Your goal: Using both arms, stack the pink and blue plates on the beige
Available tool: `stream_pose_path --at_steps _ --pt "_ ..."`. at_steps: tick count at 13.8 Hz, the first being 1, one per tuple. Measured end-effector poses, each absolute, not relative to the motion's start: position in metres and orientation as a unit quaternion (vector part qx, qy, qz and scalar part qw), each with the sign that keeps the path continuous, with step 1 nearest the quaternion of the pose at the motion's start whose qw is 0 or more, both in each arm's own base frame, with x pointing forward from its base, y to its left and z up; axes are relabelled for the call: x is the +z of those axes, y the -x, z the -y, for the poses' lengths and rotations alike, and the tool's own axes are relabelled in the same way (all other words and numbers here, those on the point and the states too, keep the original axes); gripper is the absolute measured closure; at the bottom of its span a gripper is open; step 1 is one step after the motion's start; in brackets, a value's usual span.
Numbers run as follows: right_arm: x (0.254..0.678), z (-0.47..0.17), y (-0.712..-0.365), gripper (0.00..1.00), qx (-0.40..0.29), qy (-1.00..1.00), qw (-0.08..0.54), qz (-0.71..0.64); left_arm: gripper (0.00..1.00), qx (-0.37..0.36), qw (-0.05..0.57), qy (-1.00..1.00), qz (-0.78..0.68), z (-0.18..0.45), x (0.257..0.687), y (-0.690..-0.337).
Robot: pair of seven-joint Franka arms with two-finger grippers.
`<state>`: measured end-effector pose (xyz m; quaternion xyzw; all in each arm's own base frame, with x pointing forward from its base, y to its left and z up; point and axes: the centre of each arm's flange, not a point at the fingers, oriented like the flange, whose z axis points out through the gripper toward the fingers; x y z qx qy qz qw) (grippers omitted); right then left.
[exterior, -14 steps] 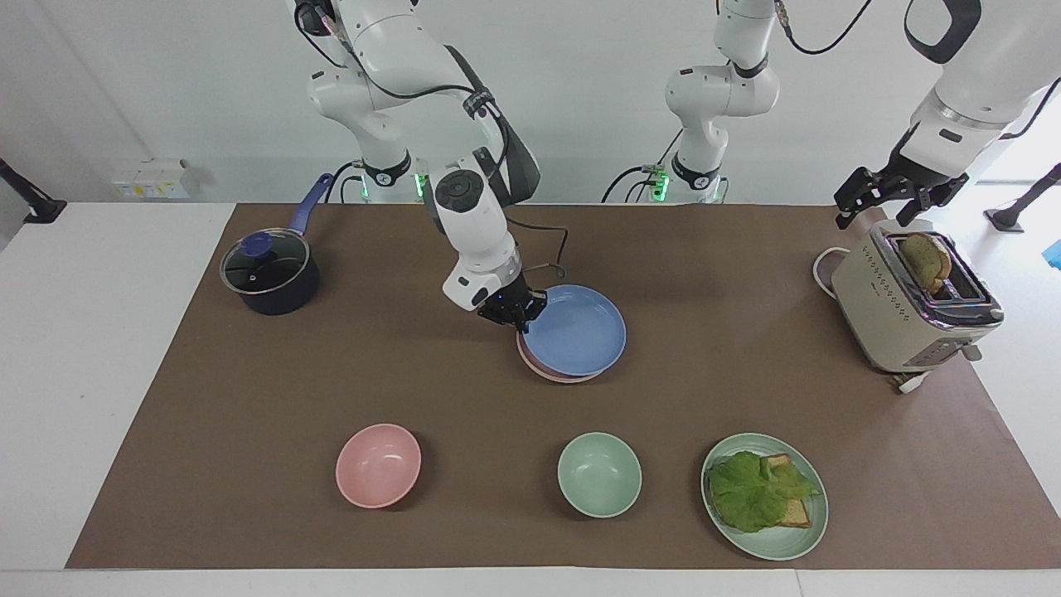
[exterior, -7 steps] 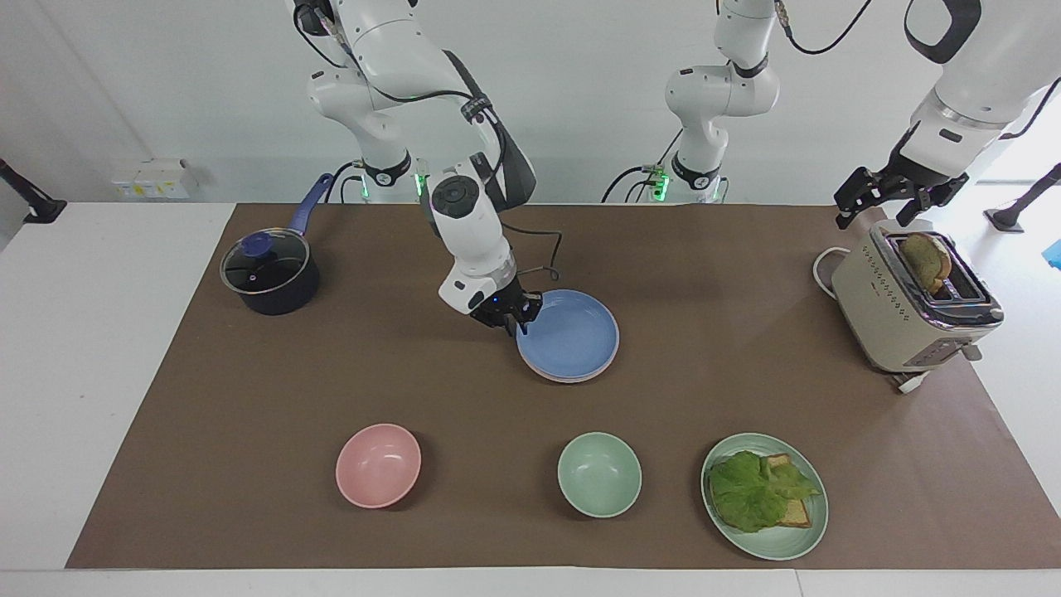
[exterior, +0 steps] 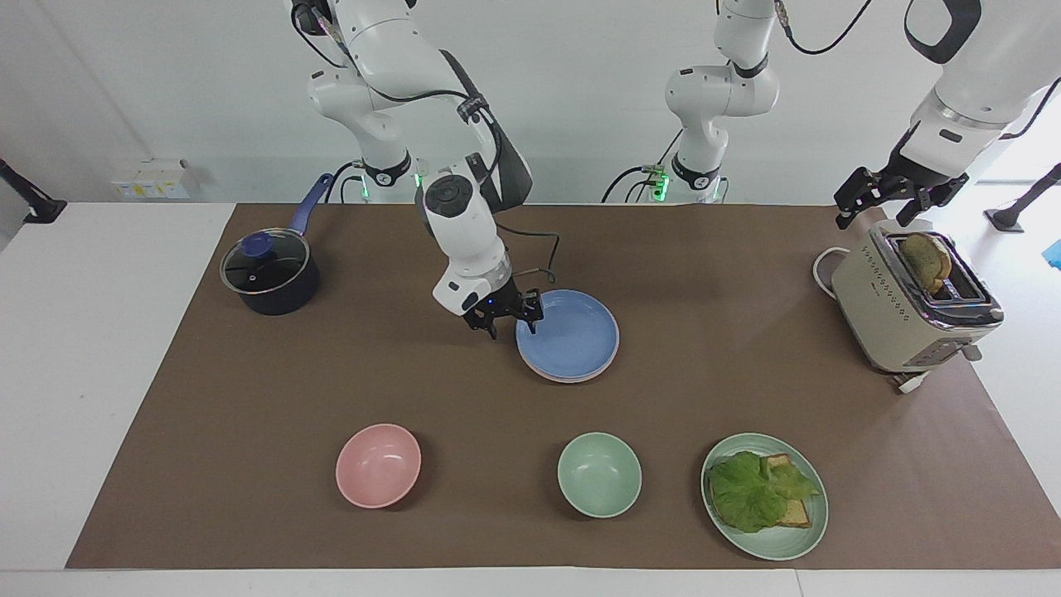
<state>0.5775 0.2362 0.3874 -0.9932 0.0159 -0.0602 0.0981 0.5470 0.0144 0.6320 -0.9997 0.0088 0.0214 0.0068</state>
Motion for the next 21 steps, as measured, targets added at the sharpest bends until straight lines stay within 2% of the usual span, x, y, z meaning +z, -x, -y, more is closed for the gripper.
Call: stream_pose_path --at_steps 8,15,21 --pt "0.496 -0.142 -0.591 0.00 -0.052 0.997 0.038 -0.048 0.00 0.021 0.007 1.000 -0.009 -0.014 0.632 -0.547" --pt "0.585 -0.097 -0.562 0.00 -0.036 0.998 0.022 -0.054 0.00 0.021 0.007 1.000 -0.009 -0.014 0.632 -0.547" --pt "0.634 -0.066 -0.539 0.00 -0.022 0.999 0.014 -0.031 0.00 0.021 0.007 1.000 -0.009 -0.014 0.632 -0.547"
